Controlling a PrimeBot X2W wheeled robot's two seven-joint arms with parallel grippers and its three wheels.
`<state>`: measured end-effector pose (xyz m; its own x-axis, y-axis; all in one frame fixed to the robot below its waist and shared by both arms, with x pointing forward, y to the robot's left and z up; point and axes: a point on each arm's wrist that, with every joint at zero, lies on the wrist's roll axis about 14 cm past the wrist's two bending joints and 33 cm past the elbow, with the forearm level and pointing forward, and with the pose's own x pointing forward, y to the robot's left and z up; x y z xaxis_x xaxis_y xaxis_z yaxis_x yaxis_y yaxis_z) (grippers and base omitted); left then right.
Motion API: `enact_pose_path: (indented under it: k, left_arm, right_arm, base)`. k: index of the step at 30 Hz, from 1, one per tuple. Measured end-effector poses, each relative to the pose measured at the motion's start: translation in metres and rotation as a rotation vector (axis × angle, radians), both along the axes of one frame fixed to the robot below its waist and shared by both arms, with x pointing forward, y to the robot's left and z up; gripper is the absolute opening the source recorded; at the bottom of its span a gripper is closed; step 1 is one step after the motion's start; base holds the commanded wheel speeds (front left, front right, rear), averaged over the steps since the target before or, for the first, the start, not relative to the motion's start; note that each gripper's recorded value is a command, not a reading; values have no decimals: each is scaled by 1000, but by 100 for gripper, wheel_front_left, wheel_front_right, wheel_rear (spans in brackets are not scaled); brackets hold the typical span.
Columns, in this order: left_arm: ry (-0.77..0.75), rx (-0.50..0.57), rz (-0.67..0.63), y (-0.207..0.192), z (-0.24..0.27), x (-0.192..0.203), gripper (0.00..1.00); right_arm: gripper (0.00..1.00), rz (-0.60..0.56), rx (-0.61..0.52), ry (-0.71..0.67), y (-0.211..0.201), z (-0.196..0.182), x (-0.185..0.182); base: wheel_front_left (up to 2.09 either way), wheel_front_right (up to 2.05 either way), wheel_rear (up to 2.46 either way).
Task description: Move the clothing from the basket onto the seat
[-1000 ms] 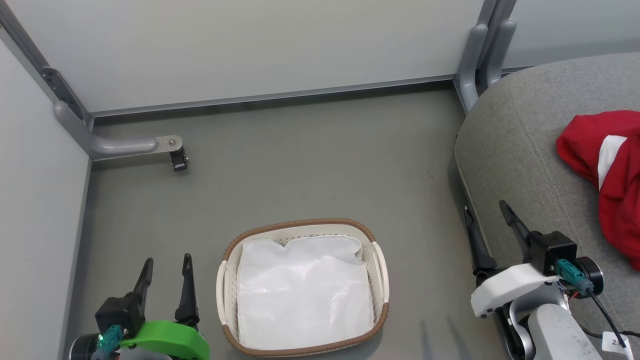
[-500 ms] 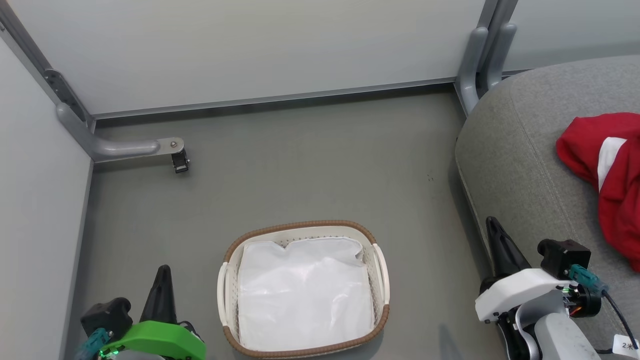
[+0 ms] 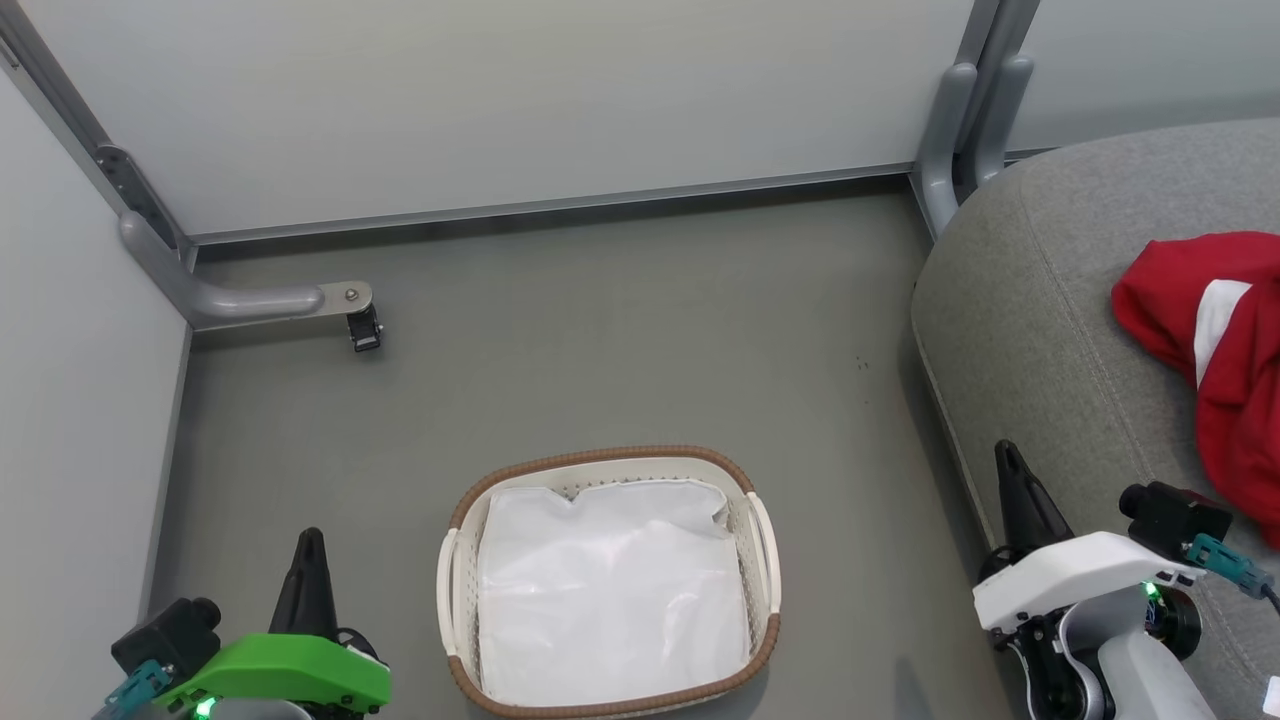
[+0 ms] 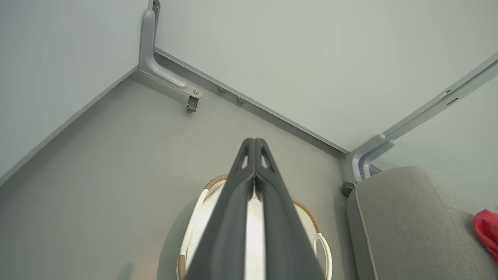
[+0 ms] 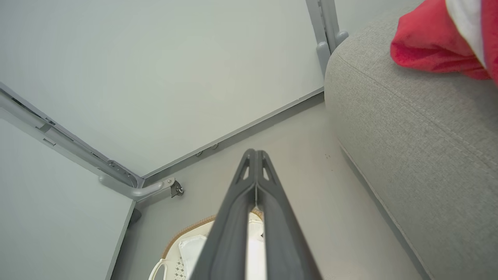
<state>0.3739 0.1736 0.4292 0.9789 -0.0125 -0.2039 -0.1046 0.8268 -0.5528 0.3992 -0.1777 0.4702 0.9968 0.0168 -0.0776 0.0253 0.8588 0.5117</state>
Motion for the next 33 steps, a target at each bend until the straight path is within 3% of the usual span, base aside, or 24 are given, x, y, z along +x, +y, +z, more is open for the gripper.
enact_pose_path:
  k: [33]
  left_arm:
    - [-25,-410,107,13,21,7,0]
  right_arm:
    - [0,-73,438,12,-14,8,-3]
  base:
    - [0,0,0]
